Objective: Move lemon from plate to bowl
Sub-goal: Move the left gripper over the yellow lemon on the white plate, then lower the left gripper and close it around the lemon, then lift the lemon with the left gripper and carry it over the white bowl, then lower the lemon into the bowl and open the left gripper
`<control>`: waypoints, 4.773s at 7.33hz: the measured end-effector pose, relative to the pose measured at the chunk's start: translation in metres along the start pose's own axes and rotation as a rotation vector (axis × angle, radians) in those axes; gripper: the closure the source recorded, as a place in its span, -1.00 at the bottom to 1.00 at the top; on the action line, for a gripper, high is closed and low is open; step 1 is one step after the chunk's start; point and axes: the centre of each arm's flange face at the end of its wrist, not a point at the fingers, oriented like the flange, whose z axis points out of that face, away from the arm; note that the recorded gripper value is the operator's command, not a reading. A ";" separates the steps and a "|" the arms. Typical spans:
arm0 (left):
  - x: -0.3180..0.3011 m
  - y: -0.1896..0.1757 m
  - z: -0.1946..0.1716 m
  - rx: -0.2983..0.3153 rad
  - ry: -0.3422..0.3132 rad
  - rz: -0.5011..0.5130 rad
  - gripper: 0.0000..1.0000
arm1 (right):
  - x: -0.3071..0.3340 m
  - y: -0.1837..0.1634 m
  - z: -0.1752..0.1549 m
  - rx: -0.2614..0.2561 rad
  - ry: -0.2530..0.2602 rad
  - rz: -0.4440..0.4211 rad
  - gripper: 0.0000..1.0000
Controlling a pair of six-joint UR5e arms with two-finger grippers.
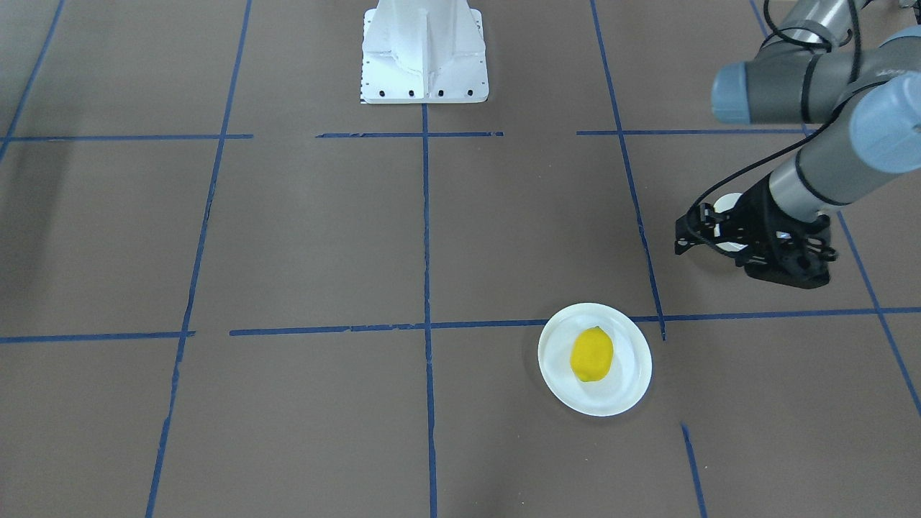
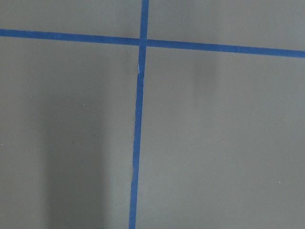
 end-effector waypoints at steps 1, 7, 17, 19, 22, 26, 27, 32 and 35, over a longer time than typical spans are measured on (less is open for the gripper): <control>0.021 -0.019 0.016 0.025 -0.009 -0.022 -1.00 | 0.000 0.000 0.000 0.000 0.000 0.000 -1.00; 0.063 -0.079 0.084 0.066 -0.015 -0.067 -1.00 | 0.000 0.000 0.000 0.000 0.000 0.000 -1.00; 0.049 -0.075 0.114 0.083 0.014 -0.078 1.00 | 0.000 0.000 0.000 0.000 0.000 0.000 -1.00; 0.015 -0.038 0.073 0.101 0.002 -0.095 1.00 | 0.000 0.000 0.000 0.000 0.000 0.000 -1.00; -0.059 0.071 0.031 0.089 -0.050 -0.083 1.00 | 0.000 0.000 0.000 0.000 0.000 0.000 -1.00; -0.169 0.186 0.045 0.095 -0.106 -0.123 1.00 | 0.000 0.000 0.000 0.000 0.000 0.000 -1.00; -0.185 0.198 0.052 0.099 -0.106 -0.132 0.62 | 0.000 0.000 0.000 0.000 0.000 0.000 -1.00; -0.187 0.201 0.058 0.098 -0.095 -0.120 -1.00 | 0.000 0.000 0.000 0.000 0.000 0.000 -1.00; -0.187 0.193 0.044 0.120 -0.095 -0.024 -1.00 | 0.000 0.000 0.000 0.000 0.000 0.000 -1.00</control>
